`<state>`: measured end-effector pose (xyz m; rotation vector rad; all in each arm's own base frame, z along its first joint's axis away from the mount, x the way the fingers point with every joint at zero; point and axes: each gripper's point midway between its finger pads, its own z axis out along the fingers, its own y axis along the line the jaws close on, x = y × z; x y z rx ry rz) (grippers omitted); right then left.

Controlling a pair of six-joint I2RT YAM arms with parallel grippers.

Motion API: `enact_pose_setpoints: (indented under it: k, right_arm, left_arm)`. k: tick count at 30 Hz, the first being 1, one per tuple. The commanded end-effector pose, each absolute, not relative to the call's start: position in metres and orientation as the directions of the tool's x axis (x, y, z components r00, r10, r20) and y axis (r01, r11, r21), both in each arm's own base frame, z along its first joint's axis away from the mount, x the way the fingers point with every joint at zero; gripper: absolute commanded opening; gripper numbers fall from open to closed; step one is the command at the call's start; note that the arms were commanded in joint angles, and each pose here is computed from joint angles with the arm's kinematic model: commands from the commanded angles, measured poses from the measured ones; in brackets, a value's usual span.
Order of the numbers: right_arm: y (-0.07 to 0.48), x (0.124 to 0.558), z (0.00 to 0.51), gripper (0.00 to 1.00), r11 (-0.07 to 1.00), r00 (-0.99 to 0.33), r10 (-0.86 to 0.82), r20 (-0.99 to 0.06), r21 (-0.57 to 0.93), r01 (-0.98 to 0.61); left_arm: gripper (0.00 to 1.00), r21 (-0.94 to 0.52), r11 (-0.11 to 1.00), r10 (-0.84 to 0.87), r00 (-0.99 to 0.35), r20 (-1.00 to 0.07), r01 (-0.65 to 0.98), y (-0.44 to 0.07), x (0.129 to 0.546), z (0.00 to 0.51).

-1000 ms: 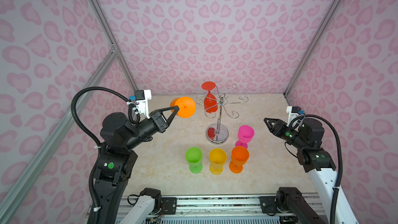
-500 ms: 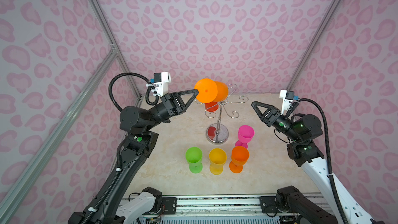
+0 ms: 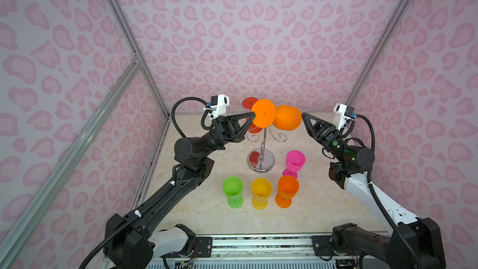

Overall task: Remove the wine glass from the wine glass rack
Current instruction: 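Lift the orange glass off the hook with the left gripper while the right gripper approaches, then grasp the orange glass bowl with the right gripper beside the left gripper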

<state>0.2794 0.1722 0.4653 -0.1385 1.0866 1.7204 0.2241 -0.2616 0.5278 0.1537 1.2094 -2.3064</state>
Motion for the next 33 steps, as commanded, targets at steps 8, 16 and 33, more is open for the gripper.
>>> enact_pose_setpoints:
  k: [8,16,33]
  right_arm:
    - [0.169,0.26,0.476,0.49,-0.109,-0.441,0.707,-0.553,0.532,-0.84]
    - [0.172,0.258,0.477,0.47,-0.13,-0.452,0.698,-0.556,0.522,-0.843]
    - [0.174,0.247,0.478,0.4,-0.167,-0.463,0.681,-0.567,0.495,-0.853]
  left_arm:
    - [0.02,-0.623,-0.614,-0.393,-0.872,-0.291,0.485,-0.255,0.22,0.544]
    - [0.02,-0.629,-0.649,-0.343,-0.902,-0.261,0.428,-0.273,0.225,0.536]
    - [0.02,-0.631,-0.676,-0.312,-0.923,-0.225,0.382,-0.282,0.233,0.53]
